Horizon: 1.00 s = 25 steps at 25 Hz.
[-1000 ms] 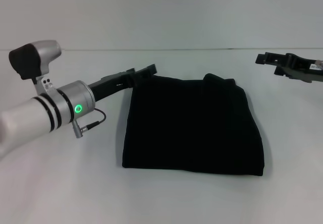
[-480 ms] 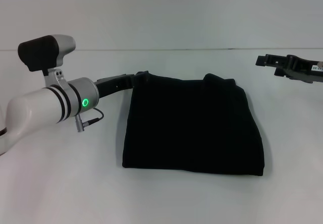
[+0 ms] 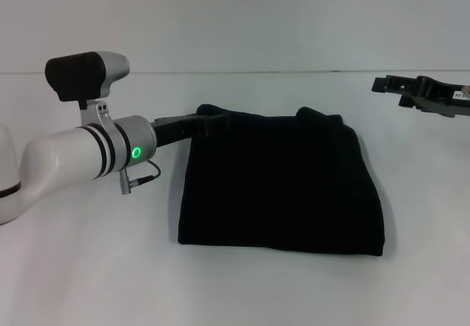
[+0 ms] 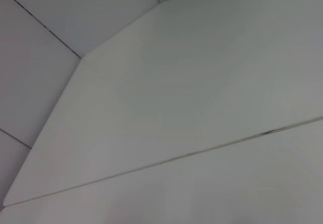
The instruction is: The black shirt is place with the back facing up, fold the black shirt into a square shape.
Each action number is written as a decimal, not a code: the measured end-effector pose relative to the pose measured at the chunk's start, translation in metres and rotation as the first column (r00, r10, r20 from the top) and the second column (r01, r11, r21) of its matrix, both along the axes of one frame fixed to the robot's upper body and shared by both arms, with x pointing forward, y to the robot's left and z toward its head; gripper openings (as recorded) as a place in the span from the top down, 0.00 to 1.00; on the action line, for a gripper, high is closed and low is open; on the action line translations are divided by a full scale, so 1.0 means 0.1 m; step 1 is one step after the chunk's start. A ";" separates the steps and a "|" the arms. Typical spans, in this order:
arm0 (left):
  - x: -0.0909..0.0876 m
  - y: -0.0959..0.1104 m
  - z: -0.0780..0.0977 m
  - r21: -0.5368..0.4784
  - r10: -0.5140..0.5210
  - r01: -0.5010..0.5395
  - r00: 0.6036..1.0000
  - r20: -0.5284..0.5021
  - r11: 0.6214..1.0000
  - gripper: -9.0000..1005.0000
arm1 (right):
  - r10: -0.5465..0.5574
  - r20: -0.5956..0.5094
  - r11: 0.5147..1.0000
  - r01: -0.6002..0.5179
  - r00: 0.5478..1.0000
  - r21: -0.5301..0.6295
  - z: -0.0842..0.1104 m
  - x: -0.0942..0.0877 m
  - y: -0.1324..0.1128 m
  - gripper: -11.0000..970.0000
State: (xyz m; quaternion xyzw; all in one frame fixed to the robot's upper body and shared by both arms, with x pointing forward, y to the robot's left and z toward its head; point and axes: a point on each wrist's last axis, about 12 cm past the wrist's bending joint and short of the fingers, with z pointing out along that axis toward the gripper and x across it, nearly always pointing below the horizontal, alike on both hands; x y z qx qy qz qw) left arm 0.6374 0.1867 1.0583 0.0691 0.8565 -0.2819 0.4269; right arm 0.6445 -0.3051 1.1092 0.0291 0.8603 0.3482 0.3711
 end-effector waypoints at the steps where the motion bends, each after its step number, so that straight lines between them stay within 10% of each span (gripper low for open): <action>1: 0.00 0.00 0.00 0.001 -0.001 0.001 1.000 0.000 1.000 0.39 | 0.001 0.001 1.000 -0.001 1.000 0.000 0.00 0.00 0.00 0.09; 17: -0.03 -0.04 -0.03 0.044 -0.042 0.042 0.999 0.006 0.998 0.42 | 0.000 -0.001 1.000 0.000 1.000 0.001 0.00 -0.01 -0.01 0.09; 25: -0.05 -0.03 -0.06 0.068 -0.046 0.045 0.999 0.014 0.997 0.86 | -0.002 -0.003 1.000 0.002 1.000 0.000 -0.02 -0.02 -0.02 0.09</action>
